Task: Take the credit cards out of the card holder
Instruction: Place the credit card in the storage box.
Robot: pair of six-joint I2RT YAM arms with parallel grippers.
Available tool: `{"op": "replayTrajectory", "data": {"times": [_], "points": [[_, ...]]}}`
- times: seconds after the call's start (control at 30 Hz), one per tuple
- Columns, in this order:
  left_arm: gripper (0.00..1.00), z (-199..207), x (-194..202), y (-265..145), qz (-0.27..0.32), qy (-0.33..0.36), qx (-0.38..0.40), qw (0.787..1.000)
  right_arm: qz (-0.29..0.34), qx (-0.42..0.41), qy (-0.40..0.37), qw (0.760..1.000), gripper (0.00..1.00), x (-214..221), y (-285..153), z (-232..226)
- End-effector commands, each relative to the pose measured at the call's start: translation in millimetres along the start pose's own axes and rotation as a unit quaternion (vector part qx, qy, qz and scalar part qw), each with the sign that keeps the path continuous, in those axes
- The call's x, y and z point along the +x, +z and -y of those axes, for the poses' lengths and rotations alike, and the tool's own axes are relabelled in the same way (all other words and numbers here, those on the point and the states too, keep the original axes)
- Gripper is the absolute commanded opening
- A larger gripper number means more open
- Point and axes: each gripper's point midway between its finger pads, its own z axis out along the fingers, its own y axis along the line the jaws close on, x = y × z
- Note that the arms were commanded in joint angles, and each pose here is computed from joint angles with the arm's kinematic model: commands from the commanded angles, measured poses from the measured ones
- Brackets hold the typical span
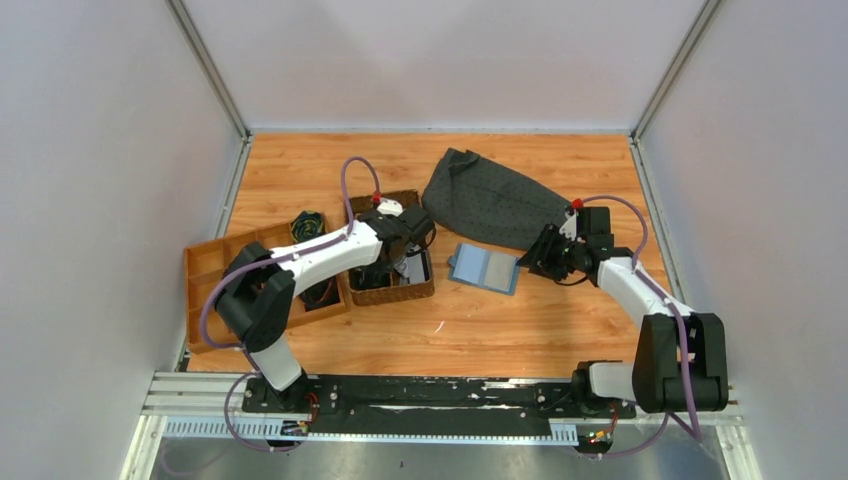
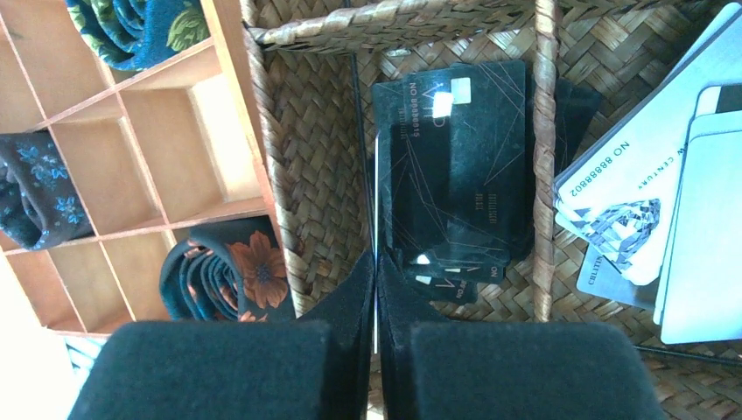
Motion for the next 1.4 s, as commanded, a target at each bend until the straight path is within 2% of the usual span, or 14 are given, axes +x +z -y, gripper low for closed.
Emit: {"op": "replayTrajectory", "data": {"times": [0.0, 0.23, 0.43, 0.7, 0.77, 0.9, 1.0, 1.23, 1.37], "points": [[0.06, 8, -8, 2, 0.010, -0.022, -0.009, 1.000, -0.005, 0.003, 0.003, 1.000, 0.44, 2, -1, 3], [0.34, 14, -10, -2, 0.009, -0.023, 0.005, 1.000, 0.006, 0.000, -0.001, 1.000, 0.44, -2, -6, -1], [0.36, 13, -28, -31, 0.034, -0.036, 0.052, 0.997, 0.017, 0.000, -0.004, 1.000, 0.44, -4, -10, -3], [0.37, 9, -78, -114, 0.124, -0.097, 0.166, 0.973, 0.029, 0.014, -0.011, 0.999, 0.44, -10, -13, 0], [0.38, 26, -85, -134, 0.138, -0.087, 0.225, 0.961, 0.024, 0.012, -0.011, 1.000, 0.44, -9, -12, 0], [0.40, 90, -91, -167, 0.132, -0.059, 0.388, 0.910, 0.012, 0.006, -0.013, 1.000, 0.44, -3, -9, -1], [0.41, 131, -88, -171, 0.116, -0.070, 0.462, 0.877, 0.002, 0.000, -0.010, 1.000, 0.44, 1, -8, -4], [0.41, 201, -73, -159, 0.050, -0.062, 0.536, 0.841, -0.030, -0.030, -0.011, 0.999, 0.45, 16, 7, -12], [0.41, 225, -71, -144, 0.034, -0.065, 0.535, 0.841, -0.060, -0.066, 0.013, 0.996, 0.44, 23, 23, -18]]}}
